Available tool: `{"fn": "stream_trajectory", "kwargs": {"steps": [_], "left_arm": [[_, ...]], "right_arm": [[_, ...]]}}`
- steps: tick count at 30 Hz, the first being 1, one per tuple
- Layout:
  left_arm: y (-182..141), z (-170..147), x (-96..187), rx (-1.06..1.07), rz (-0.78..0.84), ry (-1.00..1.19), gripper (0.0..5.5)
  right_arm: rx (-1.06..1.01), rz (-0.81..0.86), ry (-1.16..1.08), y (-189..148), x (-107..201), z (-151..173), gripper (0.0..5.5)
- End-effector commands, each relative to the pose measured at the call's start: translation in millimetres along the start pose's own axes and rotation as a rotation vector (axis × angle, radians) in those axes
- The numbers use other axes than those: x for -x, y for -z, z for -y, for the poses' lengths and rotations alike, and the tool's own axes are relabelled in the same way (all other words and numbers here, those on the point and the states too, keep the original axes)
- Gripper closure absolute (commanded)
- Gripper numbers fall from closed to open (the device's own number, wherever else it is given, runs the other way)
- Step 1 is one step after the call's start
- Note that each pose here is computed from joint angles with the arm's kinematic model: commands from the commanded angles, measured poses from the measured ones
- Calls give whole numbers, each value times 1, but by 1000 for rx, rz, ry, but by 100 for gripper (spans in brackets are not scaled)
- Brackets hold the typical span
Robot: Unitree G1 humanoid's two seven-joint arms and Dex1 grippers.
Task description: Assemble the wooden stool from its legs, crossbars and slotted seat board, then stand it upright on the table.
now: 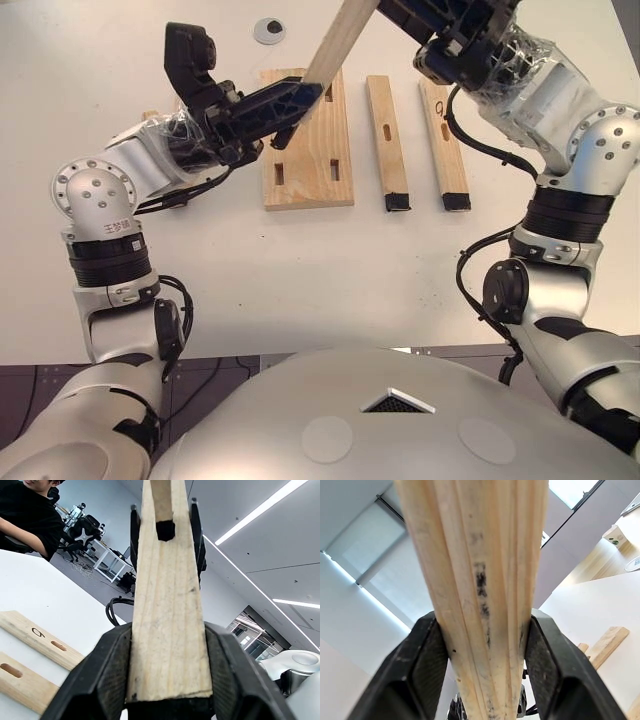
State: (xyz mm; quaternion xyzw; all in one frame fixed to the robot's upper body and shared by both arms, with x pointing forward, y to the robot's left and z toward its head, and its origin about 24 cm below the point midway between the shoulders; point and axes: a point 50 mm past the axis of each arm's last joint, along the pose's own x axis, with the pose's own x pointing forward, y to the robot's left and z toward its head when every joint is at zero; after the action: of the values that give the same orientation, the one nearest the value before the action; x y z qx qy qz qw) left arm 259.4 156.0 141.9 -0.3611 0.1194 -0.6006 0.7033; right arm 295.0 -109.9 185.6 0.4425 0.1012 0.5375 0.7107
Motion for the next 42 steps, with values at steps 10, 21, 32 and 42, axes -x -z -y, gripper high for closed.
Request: {"fn": "stream_trajectory", "kwargs": {"steps": [10,21,32,42], "left_arm": [[7,-51,60,14,75,-367,120],[16,-56,61,12,91,-400,97],[12,-66,74,4,153,-482,97],[21,-72,84,8,192,-540,97]], "right_arm": [[341,-14,161,3,29,45,345],[450,-148,231,37,48,79,345],[664,-610,230,51,93,97,345],[694,-922,130,13,97,101,345]]}}
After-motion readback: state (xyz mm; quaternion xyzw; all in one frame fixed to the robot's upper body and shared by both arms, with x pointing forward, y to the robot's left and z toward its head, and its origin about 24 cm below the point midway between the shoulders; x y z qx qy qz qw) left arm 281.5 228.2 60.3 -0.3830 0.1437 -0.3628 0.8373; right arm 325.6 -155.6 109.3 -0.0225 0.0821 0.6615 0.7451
